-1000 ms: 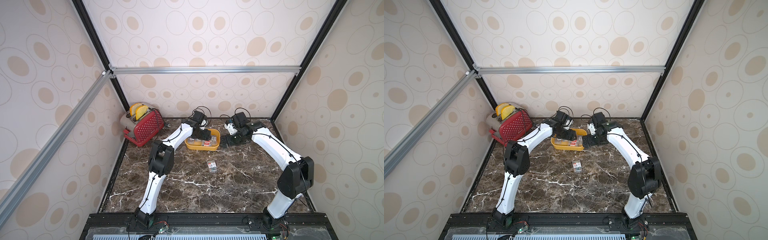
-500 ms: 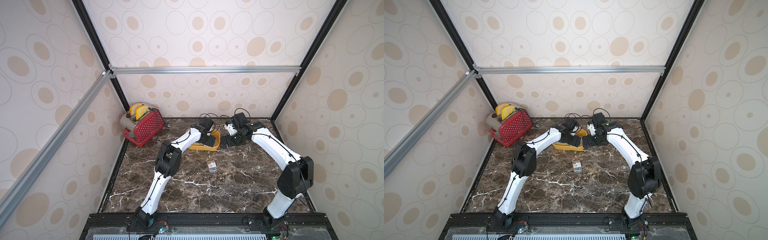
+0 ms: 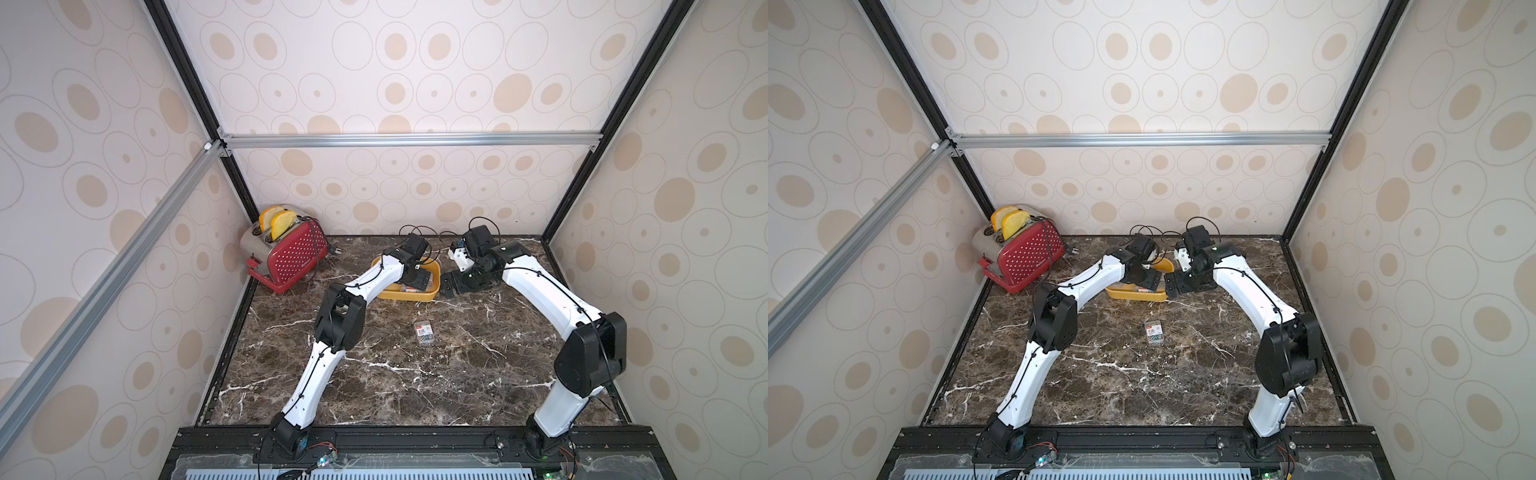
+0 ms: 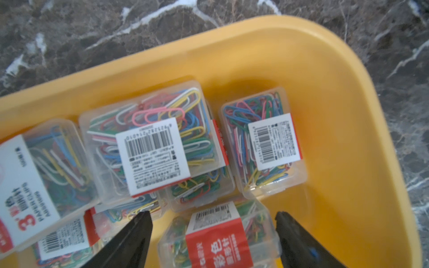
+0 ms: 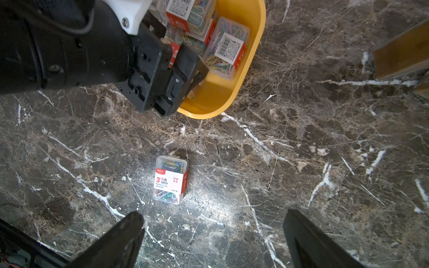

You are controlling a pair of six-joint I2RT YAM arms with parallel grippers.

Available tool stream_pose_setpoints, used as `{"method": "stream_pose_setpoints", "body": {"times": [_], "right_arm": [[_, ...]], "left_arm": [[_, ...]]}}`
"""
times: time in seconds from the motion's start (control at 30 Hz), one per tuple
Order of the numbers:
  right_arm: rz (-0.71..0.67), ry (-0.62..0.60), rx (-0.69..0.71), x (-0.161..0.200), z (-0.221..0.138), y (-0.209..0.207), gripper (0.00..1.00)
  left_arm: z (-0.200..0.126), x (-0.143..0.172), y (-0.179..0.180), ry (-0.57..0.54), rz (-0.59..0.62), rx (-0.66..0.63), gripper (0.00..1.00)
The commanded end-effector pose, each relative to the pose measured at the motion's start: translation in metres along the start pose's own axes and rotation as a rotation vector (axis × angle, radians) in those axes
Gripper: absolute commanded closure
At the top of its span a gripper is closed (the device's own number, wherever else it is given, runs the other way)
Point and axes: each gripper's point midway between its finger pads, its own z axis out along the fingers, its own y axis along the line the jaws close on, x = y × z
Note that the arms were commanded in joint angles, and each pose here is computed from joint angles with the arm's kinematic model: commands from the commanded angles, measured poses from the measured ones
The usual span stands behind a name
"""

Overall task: Take the paper clips out of the storage box
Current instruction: Pick up the boxed paper clips from the storage box.

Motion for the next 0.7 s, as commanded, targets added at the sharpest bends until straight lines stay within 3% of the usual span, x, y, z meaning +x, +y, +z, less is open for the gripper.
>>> {"method": "stream_pose_setpoints", "body": {"times": [0.0,0.13,0.33,0.67], "right_arm": [[-0.003,0.050,0.007,0.011,0.009,-0.004,0.00],[-0.002,0.050,-0.001,0.010,0.009,-0.002,0.00],[-0.004,0.042,-0.003,0.007,0.007,-0.001,0.00],[-0.006,-0.011,-0.015,-0.006,-0.004,0.003,0.00]], "left_arm": [[0.006,0.003,-0.002,0.014,-0.004,-0.002,0.21],[0.008,0.004,-0.004,0.018,-0.005,0.007,0.41],[-0.010,-0.002,0.001,-0.002,0.005,-0.008,0.57],[-0.086,-0.041,0.010,-0.086,-0.073,0.102,0.61]]}}
